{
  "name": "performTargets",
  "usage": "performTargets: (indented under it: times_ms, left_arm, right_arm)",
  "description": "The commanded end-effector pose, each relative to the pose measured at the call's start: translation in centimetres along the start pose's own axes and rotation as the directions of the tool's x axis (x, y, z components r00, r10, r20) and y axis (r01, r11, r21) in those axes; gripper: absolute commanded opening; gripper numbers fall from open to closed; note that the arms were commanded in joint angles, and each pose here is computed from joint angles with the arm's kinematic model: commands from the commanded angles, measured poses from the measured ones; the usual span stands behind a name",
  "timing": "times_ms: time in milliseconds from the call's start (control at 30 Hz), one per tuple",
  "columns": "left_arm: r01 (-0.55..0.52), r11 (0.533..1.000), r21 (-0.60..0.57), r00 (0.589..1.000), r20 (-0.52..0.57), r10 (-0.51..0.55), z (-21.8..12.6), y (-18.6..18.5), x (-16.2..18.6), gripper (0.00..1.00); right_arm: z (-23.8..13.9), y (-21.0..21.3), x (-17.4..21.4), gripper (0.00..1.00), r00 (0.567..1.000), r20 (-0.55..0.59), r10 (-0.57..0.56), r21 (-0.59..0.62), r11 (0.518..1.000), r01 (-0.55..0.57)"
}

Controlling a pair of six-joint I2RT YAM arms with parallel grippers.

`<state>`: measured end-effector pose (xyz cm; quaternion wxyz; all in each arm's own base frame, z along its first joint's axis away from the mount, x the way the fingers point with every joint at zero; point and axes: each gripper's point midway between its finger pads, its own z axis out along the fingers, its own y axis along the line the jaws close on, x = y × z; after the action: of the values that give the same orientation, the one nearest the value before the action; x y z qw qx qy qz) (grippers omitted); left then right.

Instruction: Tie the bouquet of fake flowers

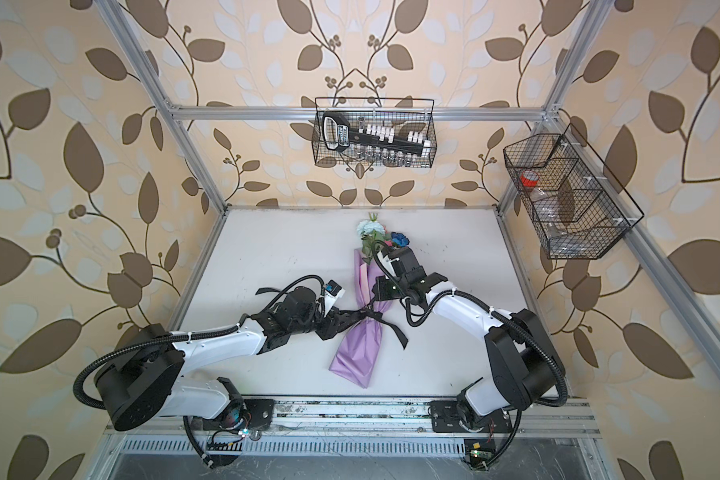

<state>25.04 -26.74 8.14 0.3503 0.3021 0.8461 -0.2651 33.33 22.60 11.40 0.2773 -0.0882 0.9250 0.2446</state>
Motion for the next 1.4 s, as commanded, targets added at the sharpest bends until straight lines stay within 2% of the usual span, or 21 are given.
performTargets:
  times_ms: [0,100,233,333,433,600,667,767,867,900,1000,1100,1367]
  left_arm:
    - [-0.017,1.0,0.018,1.0,-0.002,0.017,0.2,-0.3,-1.1,0.53]
    - [-0.013,0.999,0.035,1.0,-0.014,0.013,0.7,-0.5,-1.2,0.47]
    - [-0.003,1.0,0.023,1.0,-0.014,0.004,1.0,-0.3,-1.5,0.24]
    - [0.002,1.0,0.009,1.0,-0.009,-0.002,0.9,0.0,-1.6,0.14]
    - [0.006,1.0,-0.01,1.0,-0.006,-0.006,0.7,0.2,-1.7,0.0]
    - [0.023,0.998,-0.057,1.0,-0.014,-0.023,0.6,1.1,-1.4,0.0]
    - [0.019,0.999,-0.038,1.0,-0.011,-0.02,0.6,0.8,-1.3,0.0]
    - [-0.033,0.998,0.05,0.999,0.018,0.032,0.2,-0.8,-1.4,0.0]
    - [-0.102,0.993,0.051,0.992,0.084,0.098,-0.9,-1.1,-1.7,0.05]
    - [-0.135,0.99,0.04,0.986,0.1,0.13,-1.4,-1.1,-1.8,0.14]
    - [-0.248,0.967,0.06,0.964,0.118,0.24,-2.5,-1.8,-1.6,0.54]
    - [-0.326,0.943,0.069,0.943,0.096,0.319,-2.6,-2.0,-0.8,0.56]
    - [-0.379,0.924,0.046,0.925,0.047,0.377,-0.6,-1.6,-0.6,0.53]
  right_arm:
    - [-0.5,-0.4,-0.2,0.0,0.999,0.03,0.021,0.007,1.0,-0.022]
    - [-0.7,-0.8,-0.1,0.0,0.999,0.039,0.035,0.015,0.999,-0.035]
    - [-1.1,-1.5,0.1,0.0,0.997,0.057,0.058,0.03,0.998,-0.06]
    - [-1.5,-2.2,0.3,0.0,0.995,0.073,0.075,0.042,0.996,-0.078]
    - [-1.8,-2.8,0.6,0.0,0.992,0.083,0.093,0.051,0.994,-0.097]
    - [-2.0,-3.6,1.5,0.0,0.989,0.088,0.119,0.066,0.99,-0.125]
    - [-1.9,-3.6,1.9,0.0,0.988,0.081,0.129,0.063,0.989,-0.135]
    - [-1.8,-3.6,2.1,0.0,0.988,0.077,0.137,0.054,0.989,-0.141]
    - [-1.8,-3.4,2.1,0.0,0.988,0.077,0.137,0.047,0.989,-0.141]
    - [-1.9,-3.4,2.0,0.0,0.988,0.079,0.136,0.046,0.989,-0.14]
    - [-1.9,-3.3,1.9,0.0,0.988,0.077,0.136,0.041,0.989,-0.139]
    - [-1.8,-3.2,1.7,0.0,0.988,0.078,0.135,0.039,0.99,-0.139]
    - [-1.8,-3.0,1.7,0.0,0.988,0.075,0.135,0.028,0.99,-0.138]
